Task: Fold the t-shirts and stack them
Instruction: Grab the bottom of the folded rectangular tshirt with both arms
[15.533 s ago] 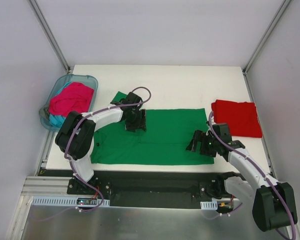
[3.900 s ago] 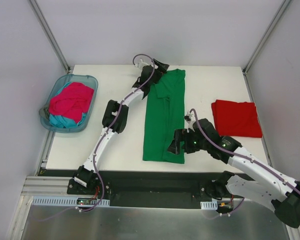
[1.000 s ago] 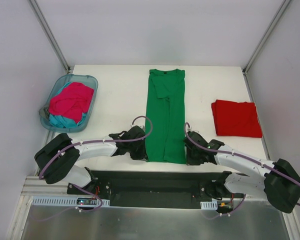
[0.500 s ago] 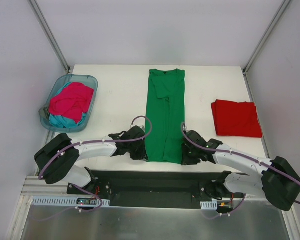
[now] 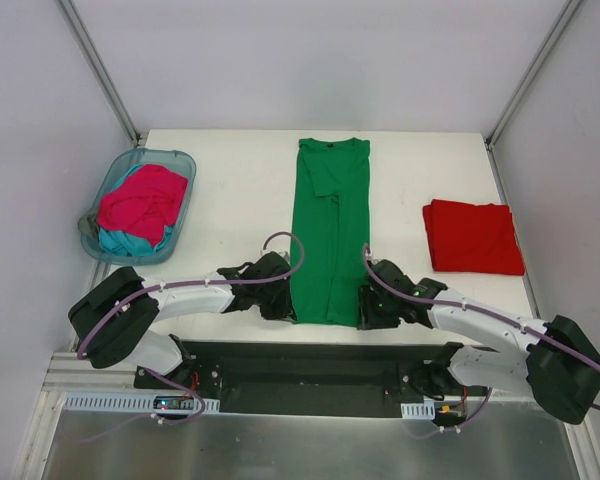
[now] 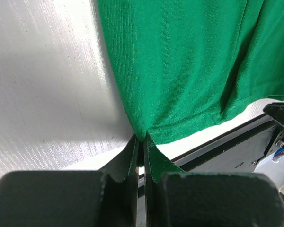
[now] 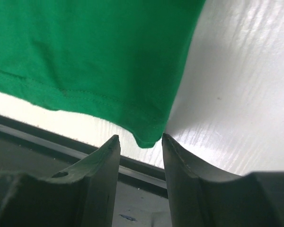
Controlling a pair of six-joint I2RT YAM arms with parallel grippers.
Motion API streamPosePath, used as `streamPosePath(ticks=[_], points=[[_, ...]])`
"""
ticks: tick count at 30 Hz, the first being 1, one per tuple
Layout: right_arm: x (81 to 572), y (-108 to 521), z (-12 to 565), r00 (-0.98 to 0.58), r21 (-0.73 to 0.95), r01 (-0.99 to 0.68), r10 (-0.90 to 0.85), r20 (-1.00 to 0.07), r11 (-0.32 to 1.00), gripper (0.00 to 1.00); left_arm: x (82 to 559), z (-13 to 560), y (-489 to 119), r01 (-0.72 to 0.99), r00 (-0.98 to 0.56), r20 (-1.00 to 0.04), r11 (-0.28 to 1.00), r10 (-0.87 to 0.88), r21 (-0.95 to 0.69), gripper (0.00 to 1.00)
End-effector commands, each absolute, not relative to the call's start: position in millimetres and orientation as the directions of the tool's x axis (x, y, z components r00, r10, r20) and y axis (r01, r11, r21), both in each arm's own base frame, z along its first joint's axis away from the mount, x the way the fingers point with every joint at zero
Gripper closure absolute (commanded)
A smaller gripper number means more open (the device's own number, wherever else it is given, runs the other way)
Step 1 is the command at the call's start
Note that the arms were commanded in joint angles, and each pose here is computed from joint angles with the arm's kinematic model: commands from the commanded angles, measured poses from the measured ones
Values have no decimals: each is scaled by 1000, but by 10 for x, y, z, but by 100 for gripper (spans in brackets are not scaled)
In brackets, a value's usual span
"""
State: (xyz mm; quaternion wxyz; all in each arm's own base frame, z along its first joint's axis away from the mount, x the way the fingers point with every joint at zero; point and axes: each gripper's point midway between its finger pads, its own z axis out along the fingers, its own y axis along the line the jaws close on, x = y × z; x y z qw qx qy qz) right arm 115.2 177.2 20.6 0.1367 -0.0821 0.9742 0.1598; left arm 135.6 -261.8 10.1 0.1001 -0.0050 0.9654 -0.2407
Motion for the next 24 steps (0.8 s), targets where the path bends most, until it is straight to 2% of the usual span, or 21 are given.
streamPosePath(ticks=[1,4,5,7,11,17,24], points=[[1345,1748,258,-935,232,-155,-66,-348,960,57,1088,-232,-2187,17,-993,-114,956,-17,-294,100],[1385,1713,212,-936,203,-123,-46,-349,971,57,1076,-238,-2177,20,-994,-112,956,-14,-292,100],[1395,1691,203,-935,191,-118,-45,-351,975,62,1078,-238,-2176,19,-993,-114,956,-14,-291,100],[1375,1667,187,-939,179,-117,-50,-340,977,78,1079,-247,-2162,16,-993,-114,958,-18,-287,100],[1290,1637,168,-948,182,-123,-62,-312,975,92,1092,-244,-2146,14,-992,-126,958,-23,-285,100],[1183,1420,123,-953,125,-109,-68,-296,986,99,1085,-245,-2071,5,-990,-137,965,-33,-264,100],[1047,1696,209,-949,300,-215,-127,-287,929,100,1027,-135,-2107,18,-990,-137,946,-27,-324,100]])
